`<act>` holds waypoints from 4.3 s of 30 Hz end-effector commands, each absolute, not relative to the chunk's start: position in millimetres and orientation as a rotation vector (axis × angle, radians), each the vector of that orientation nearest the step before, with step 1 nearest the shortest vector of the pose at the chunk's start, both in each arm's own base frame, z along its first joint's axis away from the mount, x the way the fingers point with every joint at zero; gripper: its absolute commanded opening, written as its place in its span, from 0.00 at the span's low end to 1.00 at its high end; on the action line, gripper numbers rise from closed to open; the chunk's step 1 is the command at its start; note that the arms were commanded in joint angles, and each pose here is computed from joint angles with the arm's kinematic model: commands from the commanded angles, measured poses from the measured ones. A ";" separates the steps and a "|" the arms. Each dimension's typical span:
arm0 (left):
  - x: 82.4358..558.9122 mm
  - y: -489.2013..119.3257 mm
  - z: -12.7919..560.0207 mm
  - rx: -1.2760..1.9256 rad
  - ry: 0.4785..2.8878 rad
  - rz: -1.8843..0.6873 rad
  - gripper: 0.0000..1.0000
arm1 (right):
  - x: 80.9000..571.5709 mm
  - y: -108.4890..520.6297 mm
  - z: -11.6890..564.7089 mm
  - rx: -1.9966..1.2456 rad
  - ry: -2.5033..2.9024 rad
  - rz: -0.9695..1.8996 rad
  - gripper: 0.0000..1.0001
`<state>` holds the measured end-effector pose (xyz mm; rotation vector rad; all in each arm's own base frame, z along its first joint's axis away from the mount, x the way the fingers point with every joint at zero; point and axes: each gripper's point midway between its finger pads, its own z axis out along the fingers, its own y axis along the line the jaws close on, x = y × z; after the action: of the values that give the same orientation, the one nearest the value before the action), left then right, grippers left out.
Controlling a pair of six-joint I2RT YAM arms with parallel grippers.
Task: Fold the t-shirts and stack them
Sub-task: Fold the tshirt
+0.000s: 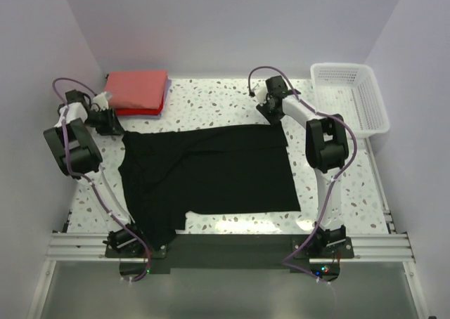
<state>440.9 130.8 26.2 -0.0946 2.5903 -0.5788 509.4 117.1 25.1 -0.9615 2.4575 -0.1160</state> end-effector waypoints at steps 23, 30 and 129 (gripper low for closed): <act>435.7 98.8 43.5 -0.230 2.583 -0.621 0.44 | 508.1 111.0 17.2 -1.074 2.470 -0.150 0.30; 445.3 97.9 35.5 -0.264 2.592 -0.634 0.34 | 506.5 107.7 9.2 -1.105 2.479 -0.186 0.30; 412.3 127.2 89.6 -0.136 2.505 -0.418 0.40 | 416.7 160.7 95.7 -0.997 2.557 0.023 0.57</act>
<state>423.3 132.5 83.5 -0.1901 2.5205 -0.3900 433.6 154.9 94.6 -1.0616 2.5250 -0.0524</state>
